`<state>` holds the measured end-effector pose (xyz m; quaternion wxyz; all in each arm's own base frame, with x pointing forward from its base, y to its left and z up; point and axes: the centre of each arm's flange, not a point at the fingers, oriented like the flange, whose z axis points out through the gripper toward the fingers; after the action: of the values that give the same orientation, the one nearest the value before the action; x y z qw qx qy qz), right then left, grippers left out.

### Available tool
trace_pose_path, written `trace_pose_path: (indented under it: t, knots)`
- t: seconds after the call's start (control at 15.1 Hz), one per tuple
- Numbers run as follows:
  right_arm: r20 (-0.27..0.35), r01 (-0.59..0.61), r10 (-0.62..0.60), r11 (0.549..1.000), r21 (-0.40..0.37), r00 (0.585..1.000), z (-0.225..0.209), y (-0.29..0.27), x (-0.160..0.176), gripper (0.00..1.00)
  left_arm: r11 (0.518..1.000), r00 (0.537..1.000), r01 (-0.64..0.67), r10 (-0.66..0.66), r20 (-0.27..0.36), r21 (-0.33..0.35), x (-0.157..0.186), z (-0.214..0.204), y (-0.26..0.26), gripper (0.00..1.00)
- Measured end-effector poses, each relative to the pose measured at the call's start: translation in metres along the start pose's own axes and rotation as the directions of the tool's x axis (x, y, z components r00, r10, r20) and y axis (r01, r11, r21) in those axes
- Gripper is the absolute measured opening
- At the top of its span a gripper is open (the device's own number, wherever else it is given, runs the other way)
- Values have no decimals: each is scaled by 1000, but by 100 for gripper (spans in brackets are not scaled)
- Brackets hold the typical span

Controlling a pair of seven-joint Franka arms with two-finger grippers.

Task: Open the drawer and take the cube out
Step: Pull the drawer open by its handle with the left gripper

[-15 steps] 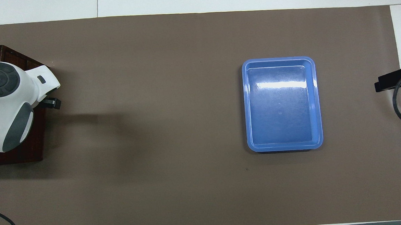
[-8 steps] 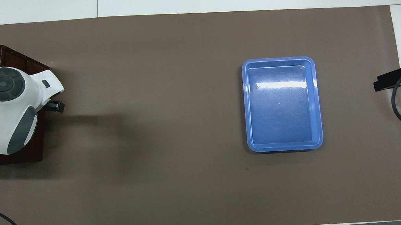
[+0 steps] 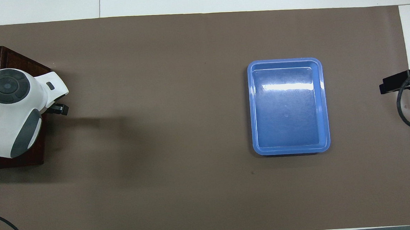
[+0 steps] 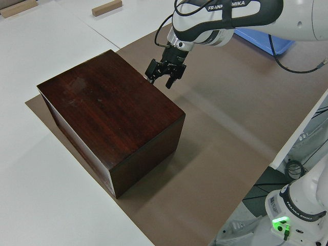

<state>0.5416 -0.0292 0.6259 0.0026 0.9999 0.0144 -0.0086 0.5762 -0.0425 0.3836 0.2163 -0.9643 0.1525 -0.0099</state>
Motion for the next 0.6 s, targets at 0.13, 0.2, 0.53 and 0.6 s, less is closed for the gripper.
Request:
trace_pose_path:
  t: [0.13,0.2,0.53,0.6]
  knots:
    - [0,0,0,1000,0,1000,0,0,0,100,1000,1000,-14,14,2,4,2,-8,18,100]
    - [0,0,0,1000,0,1000,0,0,0,100,1000,1000,-21,21,4,6,3,-11,26,100]
    - [0,4,-4,1000,0,1000,0,-2,0,100,999,999,-35,35,-2,6,6,-24,53,100]
    - [0,11,-11,1000,0,1000,0,-6,0,100,999,999,-39,39,0,7,6,-25,56,100]
